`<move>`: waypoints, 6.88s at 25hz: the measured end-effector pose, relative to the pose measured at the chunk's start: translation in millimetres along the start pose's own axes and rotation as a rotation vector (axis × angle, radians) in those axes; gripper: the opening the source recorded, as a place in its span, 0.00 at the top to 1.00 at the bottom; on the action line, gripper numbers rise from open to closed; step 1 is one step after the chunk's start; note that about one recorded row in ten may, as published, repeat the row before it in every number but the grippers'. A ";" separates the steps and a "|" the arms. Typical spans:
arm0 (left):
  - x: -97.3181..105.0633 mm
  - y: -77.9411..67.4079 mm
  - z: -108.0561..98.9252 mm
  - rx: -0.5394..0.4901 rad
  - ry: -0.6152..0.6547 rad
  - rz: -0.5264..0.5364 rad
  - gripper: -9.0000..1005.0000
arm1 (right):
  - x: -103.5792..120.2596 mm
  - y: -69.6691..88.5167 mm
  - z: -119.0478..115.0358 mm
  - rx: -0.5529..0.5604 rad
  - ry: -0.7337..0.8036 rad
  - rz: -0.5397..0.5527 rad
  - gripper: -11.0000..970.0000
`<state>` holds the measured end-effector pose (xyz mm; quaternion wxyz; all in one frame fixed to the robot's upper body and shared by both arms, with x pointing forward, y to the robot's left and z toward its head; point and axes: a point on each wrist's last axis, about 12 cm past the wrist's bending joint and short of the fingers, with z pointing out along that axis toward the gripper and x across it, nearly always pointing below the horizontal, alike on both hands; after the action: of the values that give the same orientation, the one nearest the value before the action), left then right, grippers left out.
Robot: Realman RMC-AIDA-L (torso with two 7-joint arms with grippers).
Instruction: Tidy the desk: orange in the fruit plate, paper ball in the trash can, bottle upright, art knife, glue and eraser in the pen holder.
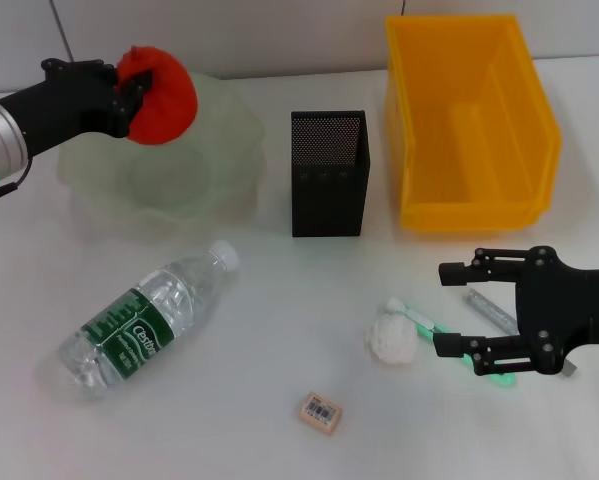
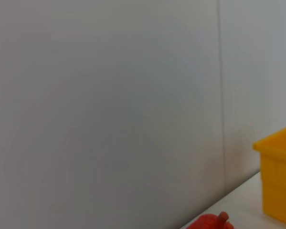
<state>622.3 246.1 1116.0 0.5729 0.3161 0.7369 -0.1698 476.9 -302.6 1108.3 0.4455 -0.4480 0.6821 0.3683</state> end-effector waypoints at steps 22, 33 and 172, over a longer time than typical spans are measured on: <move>18.5 1.3 20.9 -0.074 0.108 -0.053 0.62 | -1.0 -1.9 7.0 -0.026 -0.017 0.001 0.26; 17.7 1.2 20.7 -0.071 0.104 -0.044 0.25 | 1.5 -0.5 4.9 -0.011 -0.038 -0.007 0.26; 16.6 -70.7 -71.0 0.615 -0.130 -0.006 0.20 | -99.0 -19.1 120.5 0.167 0.767 -0.007 0.63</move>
<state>521.0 241.6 1112.6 0.4958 0.4609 0.6139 -0.4060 548.3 -172.2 1159.2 0.1945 -0.5173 0.8253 0.1158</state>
